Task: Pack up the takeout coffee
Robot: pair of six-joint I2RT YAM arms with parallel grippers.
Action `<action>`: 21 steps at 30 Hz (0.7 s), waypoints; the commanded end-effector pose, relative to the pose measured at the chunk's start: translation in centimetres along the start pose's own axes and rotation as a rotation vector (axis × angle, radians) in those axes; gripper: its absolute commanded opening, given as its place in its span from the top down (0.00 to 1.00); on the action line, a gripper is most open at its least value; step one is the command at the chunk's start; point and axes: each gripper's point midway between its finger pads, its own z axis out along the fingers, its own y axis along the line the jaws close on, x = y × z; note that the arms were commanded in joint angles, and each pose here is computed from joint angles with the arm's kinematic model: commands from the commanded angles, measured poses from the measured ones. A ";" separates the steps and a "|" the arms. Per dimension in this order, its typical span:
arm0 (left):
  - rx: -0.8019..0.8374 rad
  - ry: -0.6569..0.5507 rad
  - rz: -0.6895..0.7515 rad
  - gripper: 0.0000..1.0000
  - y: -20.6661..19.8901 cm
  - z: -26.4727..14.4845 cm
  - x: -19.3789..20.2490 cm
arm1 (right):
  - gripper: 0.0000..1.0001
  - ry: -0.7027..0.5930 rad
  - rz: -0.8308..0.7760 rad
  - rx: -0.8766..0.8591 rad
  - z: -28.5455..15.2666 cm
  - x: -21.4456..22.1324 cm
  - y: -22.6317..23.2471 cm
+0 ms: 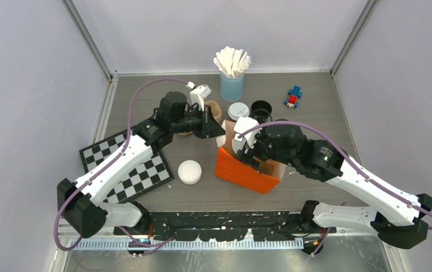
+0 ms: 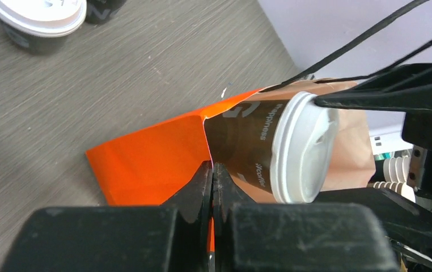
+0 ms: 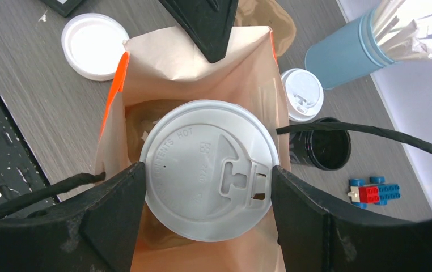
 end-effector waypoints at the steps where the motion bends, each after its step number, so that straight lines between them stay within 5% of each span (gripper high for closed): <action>1: 0.166 -0.246 0.110 1.00 -3.5 -1.0 -3.9 | 0.23 -0.093 -0.050 -0.037 -0.3 -1.0 0.7; 18: 0.247 -0.280 0.293 0.99 -4.6 -0.9 -4.2 | 0.22 -0.039 -0.165 0.038 -0.3 1.3 -0.5; 21: 0.213 -0.222 0.294 0.92 -3.5 -0.8 -2.5 | 0.23 -0.047 -0.154 0.004 0.2 1.9 0.5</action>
